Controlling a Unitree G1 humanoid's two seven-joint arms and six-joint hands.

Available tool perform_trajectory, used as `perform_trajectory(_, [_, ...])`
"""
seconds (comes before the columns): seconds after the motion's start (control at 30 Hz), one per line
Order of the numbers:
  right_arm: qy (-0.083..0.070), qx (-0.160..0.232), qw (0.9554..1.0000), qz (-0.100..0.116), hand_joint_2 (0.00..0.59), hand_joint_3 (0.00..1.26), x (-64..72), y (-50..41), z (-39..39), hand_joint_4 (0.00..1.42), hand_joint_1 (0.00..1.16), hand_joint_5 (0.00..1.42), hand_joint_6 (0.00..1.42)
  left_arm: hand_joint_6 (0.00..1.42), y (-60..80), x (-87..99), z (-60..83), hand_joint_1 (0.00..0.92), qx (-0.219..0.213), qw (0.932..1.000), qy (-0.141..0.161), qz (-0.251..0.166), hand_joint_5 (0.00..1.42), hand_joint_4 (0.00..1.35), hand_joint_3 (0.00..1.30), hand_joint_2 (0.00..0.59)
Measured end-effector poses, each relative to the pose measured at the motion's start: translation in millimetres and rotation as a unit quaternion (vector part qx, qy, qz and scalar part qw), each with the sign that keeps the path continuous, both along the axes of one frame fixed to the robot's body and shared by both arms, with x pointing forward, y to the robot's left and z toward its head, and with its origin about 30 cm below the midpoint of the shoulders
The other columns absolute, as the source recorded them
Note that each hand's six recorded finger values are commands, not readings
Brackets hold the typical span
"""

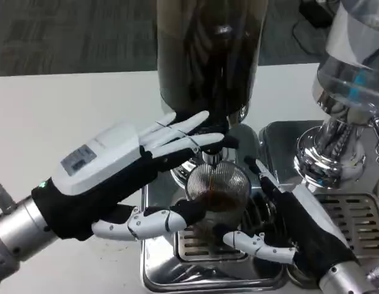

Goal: Grasp the cup under the faucet to collect the drink, then remove the cup.

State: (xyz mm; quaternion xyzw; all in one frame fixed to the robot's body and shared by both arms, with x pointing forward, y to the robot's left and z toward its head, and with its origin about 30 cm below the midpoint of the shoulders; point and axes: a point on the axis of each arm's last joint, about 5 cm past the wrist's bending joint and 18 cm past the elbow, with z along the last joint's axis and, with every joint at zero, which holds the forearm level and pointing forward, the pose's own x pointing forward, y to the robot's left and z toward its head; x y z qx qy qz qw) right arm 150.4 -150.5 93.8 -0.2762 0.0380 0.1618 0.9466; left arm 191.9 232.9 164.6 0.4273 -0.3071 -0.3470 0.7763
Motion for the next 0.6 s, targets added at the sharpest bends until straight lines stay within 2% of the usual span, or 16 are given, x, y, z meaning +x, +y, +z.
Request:
perform_trajectory(0.13, [-0.005, 0.004, 1.0000, 0.003, 0.144, 0.00, 3.1, 2.3, 0.4, 0.00, 0.66, 0.00, 0.00, 0.00, 0.5, -0.9, -0.4, 0.000, 0.002, 1.0000, 0.002, 0.004, 0.07, 0.00, 0.16, 0.270])
perform_trajectory(0.3, [0.001, 0.007, 1.0000, 0.002, 0.146, 0.00, 3.4, 3.1, -3.3, 0.00, 0.66, 0.00, 0.00, 0.00, 0.8, -2.3, -0.8, 0.000, 0.000, 0.9999, -0.001, 0.012, 0.07, 0.00, 0.16, 0.269])
perform_trajectory(0.5, [-0.010, 0.024, 0.9996, 0.008, 0.146, 0.00, 5.2, 4.9, -4.1, 0.00, 0.66, 0.00, 0.00, 0.00, 1.8, -6.2, -2.1, 0.000, -0.001, 0.9997, -0.003, 0.025, 0.06, 0.00, 0.15, 0.268])
perform_trajectory(0.6, [-0.008, 0.030, 0.9994, 0.011, 0.146, 0.00, 5.7, 5.6, -6.9, 0.00, 0.66, 0.00, 0.00, 0.00, 2.9, -6.8, -1.3, 0.000, -0.002, 0.9995, -0.006, 0.029, 0.06, 0.00, 0.15, 0.268])
